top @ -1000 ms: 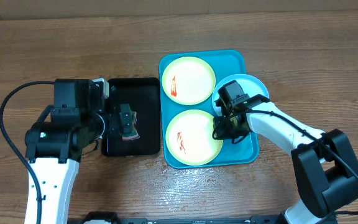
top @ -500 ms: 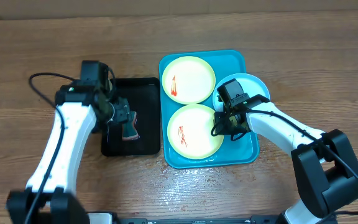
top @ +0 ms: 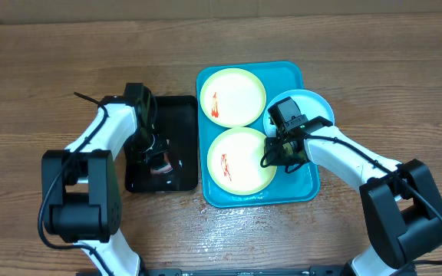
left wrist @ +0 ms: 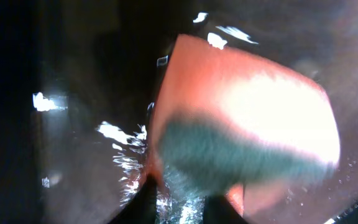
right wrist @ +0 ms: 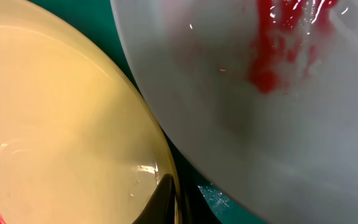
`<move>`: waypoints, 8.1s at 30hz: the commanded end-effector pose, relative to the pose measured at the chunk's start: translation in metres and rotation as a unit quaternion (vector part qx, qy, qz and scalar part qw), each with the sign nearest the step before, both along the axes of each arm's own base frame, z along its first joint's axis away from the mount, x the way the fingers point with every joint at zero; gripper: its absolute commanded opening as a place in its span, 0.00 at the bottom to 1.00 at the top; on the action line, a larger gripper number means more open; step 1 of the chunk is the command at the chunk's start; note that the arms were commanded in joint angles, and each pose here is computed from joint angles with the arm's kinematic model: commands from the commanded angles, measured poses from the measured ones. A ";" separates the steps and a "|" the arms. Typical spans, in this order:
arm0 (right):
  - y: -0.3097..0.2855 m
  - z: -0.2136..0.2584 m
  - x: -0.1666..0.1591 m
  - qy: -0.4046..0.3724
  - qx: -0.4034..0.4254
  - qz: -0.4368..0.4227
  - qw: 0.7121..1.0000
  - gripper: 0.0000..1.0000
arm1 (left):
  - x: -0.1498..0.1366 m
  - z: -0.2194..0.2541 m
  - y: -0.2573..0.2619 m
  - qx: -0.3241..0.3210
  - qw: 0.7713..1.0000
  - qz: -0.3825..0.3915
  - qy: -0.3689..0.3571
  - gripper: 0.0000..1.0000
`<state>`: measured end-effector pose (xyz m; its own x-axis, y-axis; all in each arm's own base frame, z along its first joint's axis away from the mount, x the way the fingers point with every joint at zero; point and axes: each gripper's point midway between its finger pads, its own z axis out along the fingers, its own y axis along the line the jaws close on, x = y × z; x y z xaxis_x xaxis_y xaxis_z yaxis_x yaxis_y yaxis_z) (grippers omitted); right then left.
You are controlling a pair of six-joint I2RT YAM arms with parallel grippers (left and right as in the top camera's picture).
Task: Clean dirty plates on tray and stack at the side
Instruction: 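Grasp the green-and-orange sponge from the black tray with the left gripper, then scrub the lower yellow plate with the sponge in the left gripper, then return the sponge to the black tray with the left gripper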
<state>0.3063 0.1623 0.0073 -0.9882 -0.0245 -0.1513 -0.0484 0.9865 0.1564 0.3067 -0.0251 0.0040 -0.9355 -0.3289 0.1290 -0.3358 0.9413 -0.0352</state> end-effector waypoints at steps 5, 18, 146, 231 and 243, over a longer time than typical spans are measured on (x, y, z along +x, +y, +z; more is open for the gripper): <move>-0.018 -0.002 0.008 -0.018 -0.041 -0.024 0.999 0.04 | -0.011 -0.019 -0.007 -0.025 0.999 -0.002 0.037 0.04; -0.018 -0.002 0.008 -0.018 -0.041 -0.024 0.999 0.04 | 0.017 0.057 -0.006 -0.023 0.996 -0.017 -0.080 0.04; -0.014 -0.003 0.002 -0.003 -0.030 -0.021 0.999 0.04 | -0.019 0.013 -0.218 -0.154 0.951 -0.266 -0.004 0.04; -0.023 -0.004 -0.005 0.010 -0.052 -0.018 0.998 0.04 | 0.039 0.180 -0.023 0.046 0.981 -0.020 -0.188 0.04; -0.023 -0.004 -0.005 0.009 -0.053 -0.013 0.998 0.04 | 0.031 0.043 -0.013 0.041 0.996 -0.006 -0.073 0.04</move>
